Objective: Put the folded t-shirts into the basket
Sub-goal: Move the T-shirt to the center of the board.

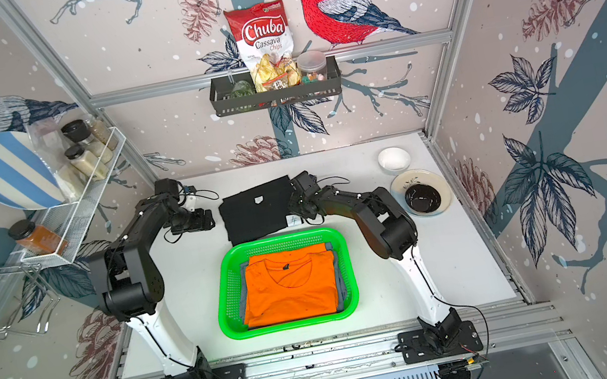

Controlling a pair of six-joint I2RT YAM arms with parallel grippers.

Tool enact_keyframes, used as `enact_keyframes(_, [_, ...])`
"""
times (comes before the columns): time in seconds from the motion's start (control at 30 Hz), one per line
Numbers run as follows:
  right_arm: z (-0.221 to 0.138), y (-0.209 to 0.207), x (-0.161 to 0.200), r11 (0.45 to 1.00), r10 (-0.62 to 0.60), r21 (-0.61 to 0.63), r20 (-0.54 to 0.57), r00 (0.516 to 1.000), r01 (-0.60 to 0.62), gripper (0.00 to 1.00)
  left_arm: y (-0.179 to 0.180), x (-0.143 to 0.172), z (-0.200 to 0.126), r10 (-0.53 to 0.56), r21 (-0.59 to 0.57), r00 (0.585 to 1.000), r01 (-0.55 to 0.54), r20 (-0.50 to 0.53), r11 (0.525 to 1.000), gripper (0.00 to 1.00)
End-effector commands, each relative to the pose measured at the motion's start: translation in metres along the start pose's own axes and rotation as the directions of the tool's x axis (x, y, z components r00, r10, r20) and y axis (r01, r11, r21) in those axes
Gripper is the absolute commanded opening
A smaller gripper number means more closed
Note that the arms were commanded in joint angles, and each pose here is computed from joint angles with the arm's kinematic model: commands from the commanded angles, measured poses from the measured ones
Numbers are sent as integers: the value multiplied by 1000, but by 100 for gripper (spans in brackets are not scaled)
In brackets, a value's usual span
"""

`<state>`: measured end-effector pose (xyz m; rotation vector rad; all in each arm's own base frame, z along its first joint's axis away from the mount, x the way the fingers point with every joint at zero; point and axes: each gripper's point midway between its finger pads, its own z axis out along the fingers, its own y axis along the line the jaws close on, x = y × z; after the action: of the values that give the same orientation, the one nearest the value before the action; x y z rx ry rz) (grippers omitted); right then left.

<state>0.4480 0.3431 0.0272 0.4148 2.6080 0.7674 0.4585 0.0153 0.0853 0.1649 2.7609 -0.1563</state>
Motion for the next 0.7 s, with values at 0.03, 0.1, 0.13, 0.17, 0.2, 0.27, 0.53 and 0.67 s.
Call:
enact_keyframes(0.03, [-27, -57, 24, 979, 86, 188, -17, 996, -81, 22, -27, -5, 4, 60, 50, 998, -59, -30, 997, 86])
enact_keyframes(0.1, [-43, -59, 30, 977, 98, 191, -13, 995, -94, 22, -40, -12, 7, 93, 61, 995, -92, -25, 994, 86])
enact_keyframes(0.13, [-51, -60, 32, 976, 105, 193, -4, 994, -102, 23, -45, -15, 7, 108, 67, 994, -107, -23, 992, 86])
enact_keyframes(0.17, [-59, -61, 35, 975, 107, 196, 2, 994, -105, 25, -51, -18, 9, 125, 74, 992, -123, -25, 990, 86])
enact_keyframes(0.2, [-67, -59, 34, 976, 110, 186, 13, 994, -110, 28, -57, -20, 11, 143, 84, 989, -140, -27, 987, 86])
enact_keyframes(0.27, [-81, -54, 28, 980, 108, 163, 28, 994, -111, 35, -70, -27, 13, 176, 111, 984, -173, -24, 979, 86])
enact_keyframes(0.53, [-108, -31, -51, 994, -106, 47, 54, 993, 103, 50, -113, -60, 29, 236, 209, 972, -231, -2, 950, 86])
enact_keyframes(0.67, [-88, -24, -71, 959, -284, 2, -32, 958, 284, 56, -121, -71, 47, 199, 204, 980, -193, -9, 960, 87])
